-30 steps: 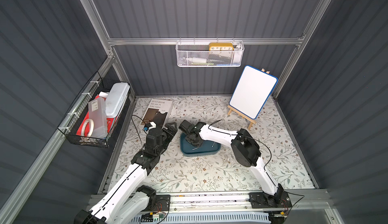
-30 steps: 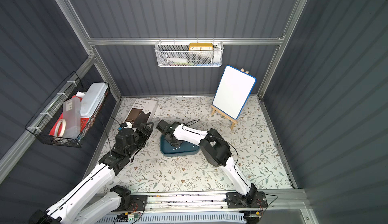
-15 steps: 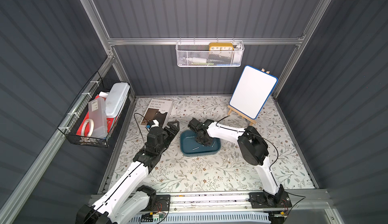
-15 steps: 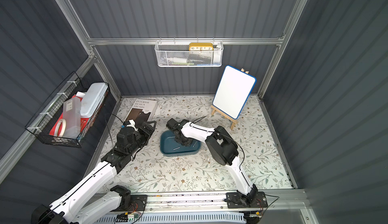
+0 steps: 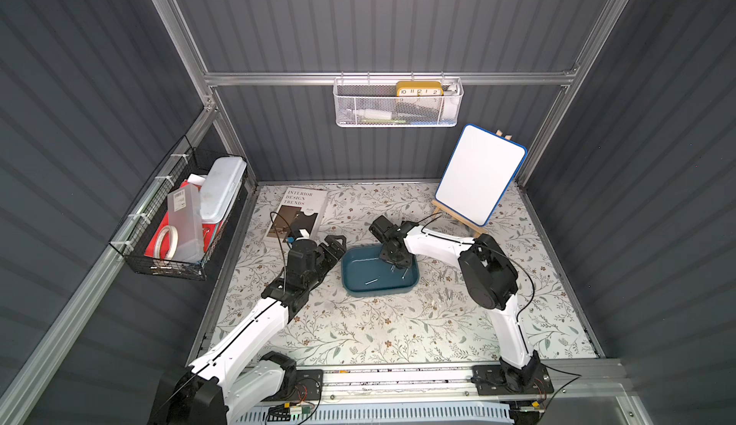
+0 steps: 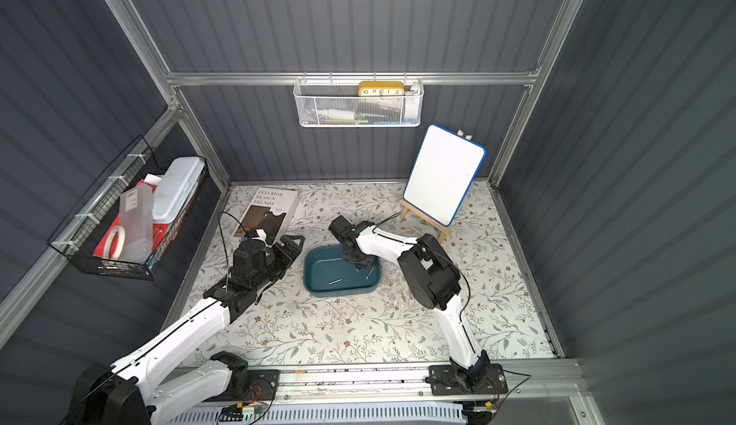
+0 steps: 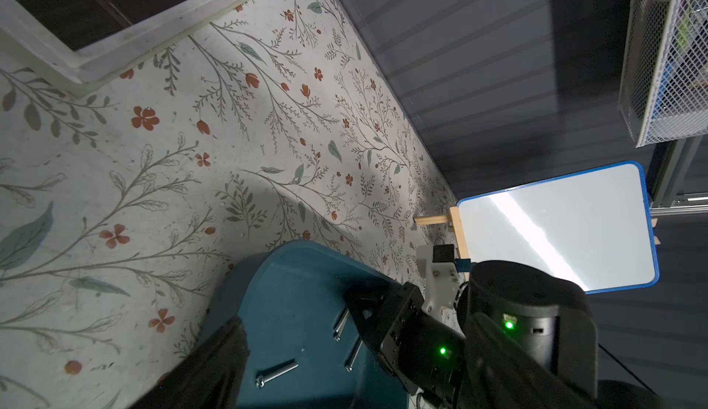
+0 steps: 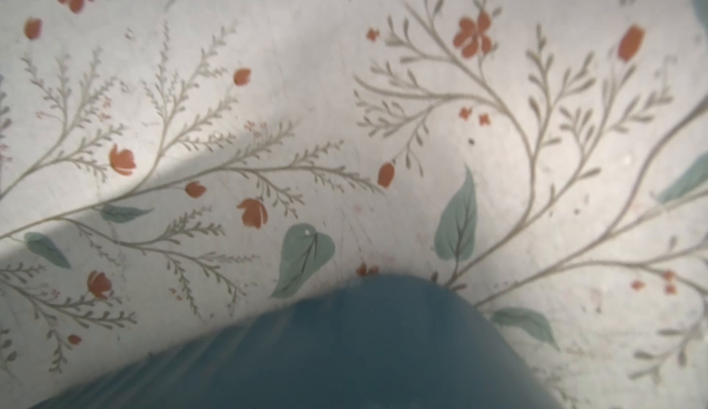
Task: Take out the screws from the storage box
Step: Pick up the screw from the storage box.
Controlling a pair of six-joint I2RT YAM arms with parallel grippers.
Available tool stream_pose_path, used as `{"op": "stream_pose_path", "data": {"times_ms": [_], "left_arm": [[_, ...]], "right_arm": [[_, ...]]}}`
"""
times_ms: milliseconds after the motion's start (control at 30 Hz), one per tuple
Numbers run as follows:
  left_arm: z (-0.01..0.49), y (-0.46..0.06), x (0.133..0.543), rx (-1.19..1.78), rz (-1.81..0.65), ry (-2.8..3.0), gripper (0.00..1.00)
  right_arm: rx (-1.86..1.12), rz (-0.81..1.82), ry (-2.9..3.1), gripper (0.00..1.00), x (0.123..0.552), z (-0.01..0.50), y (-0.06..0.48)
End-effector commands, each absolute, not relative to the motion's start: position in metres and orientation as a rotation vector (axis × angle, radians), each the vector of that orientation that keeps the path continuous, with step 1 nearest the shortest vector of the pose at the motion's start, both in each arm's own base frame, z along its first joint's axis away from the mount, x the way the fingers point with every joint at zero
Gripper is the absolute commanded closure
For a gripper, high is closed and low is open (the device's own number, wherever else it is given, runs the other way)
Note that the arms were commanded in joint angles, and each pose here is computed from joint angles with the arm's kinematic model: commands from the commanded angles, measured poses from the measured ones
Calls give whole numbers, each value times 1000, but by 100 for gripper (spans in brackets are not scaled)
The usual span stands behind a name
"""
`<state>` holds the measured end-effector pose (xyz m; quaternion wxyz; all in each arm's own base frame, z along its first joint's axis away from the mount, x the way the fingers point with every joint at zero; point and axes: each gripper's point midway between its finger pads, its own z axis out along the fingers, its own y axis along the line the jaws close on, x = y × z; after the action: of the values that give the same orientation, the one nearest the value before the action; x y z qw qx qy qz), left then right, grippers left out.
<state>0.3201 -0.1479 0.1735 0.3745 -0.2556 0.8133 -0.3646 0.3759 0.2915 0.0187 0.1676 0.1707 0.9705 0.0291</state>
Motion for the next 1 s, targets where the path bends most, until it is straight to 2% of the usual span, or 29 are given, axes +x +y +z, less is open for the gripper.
{"op": "stream_pose_path", "data": {"times_ms": [0, 267, 633, 967], "left_arm": [[166, -154, 319, -603, -934, 2109, 8], [151, -158, 321, -593, -925, 2156, 8], [143, -159, 320, -589, -918, 2178, 7], [138, -161, 314, -578, -941, 2198, 7]], "right_arm": [[433, -15, 2863, 75, 357, -17, 278], [428, -8, 2855, 74, 351, -7, 276], [435, 55, 2815, 67, 352, 26, 278], [388, 104, 2844, 64, 337, 19, 305]]}}
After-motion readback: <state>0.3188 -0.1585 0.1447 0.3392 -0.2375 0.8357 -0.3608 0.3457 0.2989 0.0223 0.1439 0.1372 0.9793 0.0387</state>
